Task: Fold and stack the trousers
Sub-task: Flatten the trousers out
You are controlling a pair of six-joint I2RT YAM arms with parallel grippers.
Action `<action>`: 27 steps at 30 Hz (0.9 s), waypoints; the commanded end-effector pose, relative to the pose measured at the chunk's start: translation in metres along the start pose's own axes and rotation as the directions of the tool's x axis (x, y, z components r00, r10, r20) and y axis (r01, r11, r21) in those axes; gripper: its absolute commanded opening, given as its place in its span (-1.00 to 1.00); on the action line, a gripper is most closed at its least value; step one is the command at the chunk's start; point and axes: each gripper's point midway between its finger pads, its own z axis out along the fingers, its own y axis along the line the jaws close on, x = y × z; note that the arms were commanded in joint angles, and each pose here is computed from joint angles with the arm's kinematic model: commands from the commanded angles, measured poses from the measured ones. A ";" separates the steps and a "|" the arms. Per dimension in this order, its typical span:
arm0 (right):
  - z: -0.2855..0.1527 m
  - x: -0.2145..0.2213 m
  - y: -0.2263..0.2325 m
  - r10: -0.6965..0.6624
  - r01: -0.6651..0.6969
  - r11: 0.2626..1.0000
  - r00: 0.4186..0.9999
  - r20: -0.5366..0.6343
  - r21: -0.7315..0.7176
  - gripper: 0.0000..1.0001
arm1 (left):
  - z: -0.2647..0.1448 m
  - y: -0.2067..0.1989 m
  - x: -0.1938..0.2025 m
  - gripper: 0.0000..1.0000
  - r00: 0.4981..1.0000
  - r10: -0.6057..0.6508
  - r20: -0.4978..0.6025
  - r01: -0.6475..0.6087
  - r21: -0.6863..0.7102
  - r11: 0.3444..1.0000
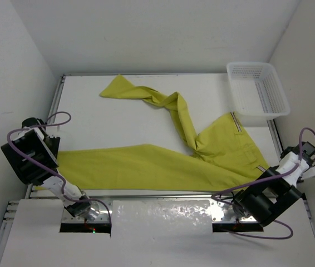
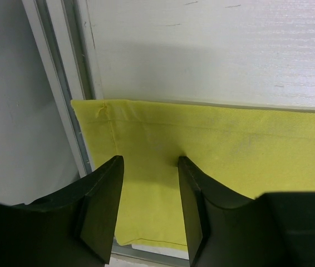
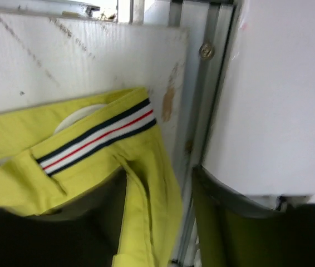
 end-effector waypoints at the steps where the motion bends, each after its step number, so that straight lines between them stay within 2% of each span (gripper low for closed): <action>1: -0.003 -0.018 -0.011 0.018 -0.023 0.999 0.996 0.089 0.048 0.08 | 0.014 -0.006 -0.011 -0.14 0.999 -0.005 0.046 0.004 0.024 1.000; 3: -0.007 -0.018 -0.008 0.035 -0.038 0.999 0.995 0.092 0.029 0.55 | 0.002 -0.010 -0.016 -0.04 0.998 -0.011 0.063 0.007 0.063 0.998; 4: -0.009 -0.021 -0.007 0.038 -0.040 0.999 0.994 0.098 0.023 0.59 | -0.010 -0.005 -0.030 -0.02 0.995 -0.017 0.103 0.011 0.062 0.998; 6: -0.021 -0.031 0.003 0.033 -0.032 0.999 0.992 0.122 -0.006 0.62 | -0.029 -0.012 -0.047 0.01 0.988 -0.048 0.147 0.028 0.136 0.990; 8: -0.042 -0.048 0.015 0.017 -0.010 0.999 0.984 0.178 -0.040 0.62 | -0.059 -0.002 -0.084 0.02 0.968 -0.063 0.244 0.027 0.148 0.989; 11: -0.093 -0.076 0.058 -0.080 0.141 0.977 0.939 0.335 -0.161 0.50 | -0.098 -0.023 -0.142 0.03 0.934 0.022 0.356 -0.082 0.155 0.985; 12: -0.117 -0.069 0.091 -0.164 0.275 0.932 0.900 0.403 -0.237 0.45 | -0.105 -0.027 -0.154 0.04 0.927 0.045 0.372 -0.103 0.139 0.985; 14: -0.178 -0.072 0.142 -0.159 0.469 0.786 0.784 0.600 -0.404 0.35 | -0.114 -0.041 -0.189 0.04 0.908 0.070 0.413 -0.132 0.125 0.983; 15: -0.228 -0.047 0.184 -0.155 0.641 0.571 0.698 0.699 -0.513 0.32 | -0.114 -0.049 -0.205 0.04 0.909 0.064 0.411 -0.132 0.140 0.981; 16: -0.248 -0.030 0.201 -0.156 0.704 0.466 0.661 0.734 -0.535 0.32 | -0.115 -0.048 -0.211 0.02 0.909 0.063 0.411 -0.134 0.147 0.980; 17: -0.269 -0.014 0.214 -0.155 0.751 0.375 0.629 0.762 -0.544 0.31 | -0.115 -0.059 -0.217 0.02 0.914 0.044 0.402 -0.127 0.182 0.975; 18: -0.294 0.029 0.232 -0.199 0.836 0.200 0.545 0.814 -0.511 0.32 | -0.109 -0.069 -0.219 0.01 0.921 0.029 0.388 -0.129 0.233 0.964; 20: -0.336 0.067 0.250 -0.206 0.905 0.034 0.421 0.883 -0.424 0.34 | -0.113 -0.079 -0.228 0.00 0.919 0.011 0.395 -0.125 0.262 0.957; 21: -0.335 0.116 0.268 -0.280 0.940 -0.094 0.290 0.915 -0.327 0.41 | -0.111 -0.082 -0.228 0.00 0.923 0.017 0.385 -0.126 0.260 0.957; 22: -0.330 0.134 0.276 -0.331 0.952 -0.131 0.221 0.917 -0.277 0.51 | -0.109 -0.084 -0.227 0.00 0.926 0.026 0.376 -0.130 0.255 0.958; 23: -0.327 0.164 0.305 -0.388 0.950 -0.197 0.150 0.909 -0.240 0.65 | -0.110 -0.088 -0.225 0.00 0.929 0.046 0.367 -0.143 0.240 0.960; 24: -0.313 0.178 0.311 -0.469 0.947 -0.227 0.100 0.878 -0.229 0.82 | -0.109 -0.088 -0.223 0.00 0.931 0.053 0.361 -0.146 0.236 0.961; 25: -0.339 0.182 0.331 -0.446 0.942 -0.244 0.102 0.889 -0.230 0.96 | -0.110 -0.088 -0.222 0.00 0.931 0.057 0.359 -0.149 0.232 0.961; 26: -0.332 0.195 0.344 -0.482 0.938 -0.261 0.078 0.873 -0.228 0.97 | -0.111 -0.088 -0.219 0.00 0.933 0.058 0.354 -0.147 0.231 0.962; 27: -0.296 0.216 0.367 -0.562 0.936 -0.270 0.038 0.826 -0.227 0.97 | -0.111 -0.087 -0.214 0.00 0.935 0.060 0.348 -0.145 0.223 0.964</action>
